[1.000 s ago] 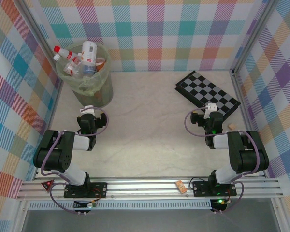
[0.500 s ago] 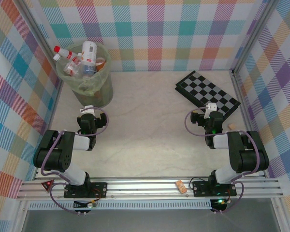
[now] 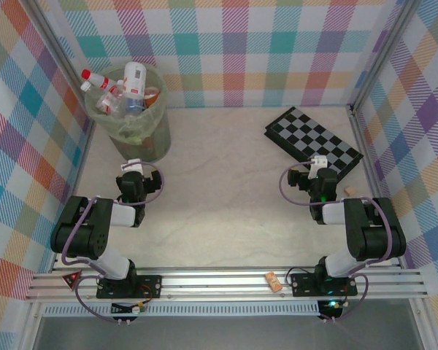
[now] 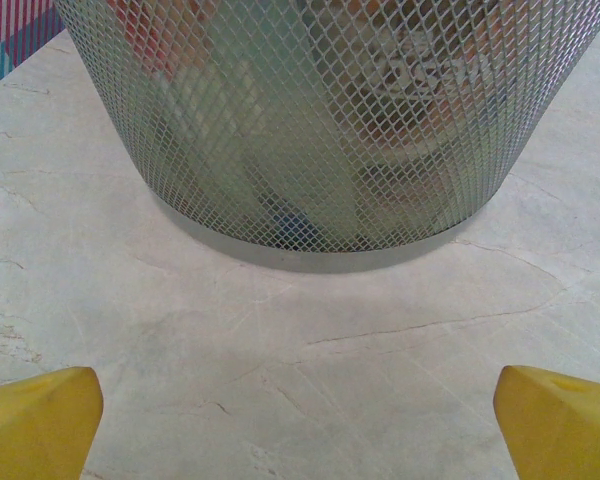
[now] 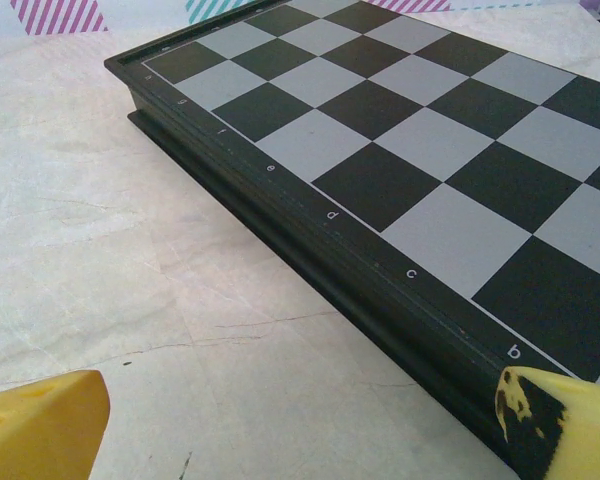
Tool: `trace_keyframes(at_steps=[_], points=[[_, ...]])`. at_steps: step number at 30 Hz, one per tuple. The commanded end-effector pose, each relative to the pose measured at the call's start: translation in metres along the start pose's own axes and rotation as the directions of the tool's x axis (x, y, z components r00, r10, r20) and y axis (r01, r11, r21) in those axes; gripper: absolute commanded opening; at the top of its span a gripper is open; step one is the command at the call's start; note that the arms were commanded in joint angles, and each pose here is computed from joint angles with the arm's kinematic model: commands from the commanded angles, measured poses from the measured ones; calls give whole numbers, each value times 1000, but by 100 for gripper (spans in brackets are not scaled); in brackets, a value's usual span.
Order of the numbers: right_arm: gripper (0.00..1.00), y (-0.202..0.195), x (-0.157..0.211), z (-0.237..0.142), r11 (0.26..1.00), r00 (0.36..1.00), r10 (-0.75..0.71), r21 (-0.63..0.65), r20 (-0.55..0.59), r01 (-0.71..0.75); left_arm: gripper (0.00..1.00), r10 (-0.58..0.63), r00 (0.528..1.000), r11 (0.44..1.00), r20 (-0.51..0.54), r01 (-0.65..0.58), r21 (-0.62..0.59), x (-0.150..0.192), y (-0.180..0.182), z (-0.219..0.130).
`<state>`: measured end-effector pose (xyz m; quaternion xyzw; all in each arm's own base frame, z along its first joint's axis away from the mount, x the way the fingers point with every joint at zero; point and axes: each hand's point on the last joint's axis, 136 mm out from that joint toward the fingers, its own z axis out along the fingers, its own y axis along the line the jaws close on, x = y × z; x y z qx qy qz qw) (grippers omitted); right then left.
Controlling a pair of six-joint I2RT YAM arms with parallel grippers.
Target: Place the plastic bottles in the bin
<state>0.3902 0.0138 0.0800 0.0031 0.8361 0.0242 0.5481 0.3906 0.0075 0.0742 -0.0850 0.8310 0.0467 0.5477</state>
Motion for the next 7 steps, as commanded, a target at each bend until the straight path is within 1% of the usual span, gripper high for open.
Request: trace_keyframes(at_steps=[1,7], points=[[99,2,-13,3,1000,999,15,-15,29,-14,100,2,999,1000,43,-2,2,-12,-3,1],[99,1,-13,3,1000,999,16,-14,31,-15,100,2,999,1000,43,-2,0,-12,-3,1]])
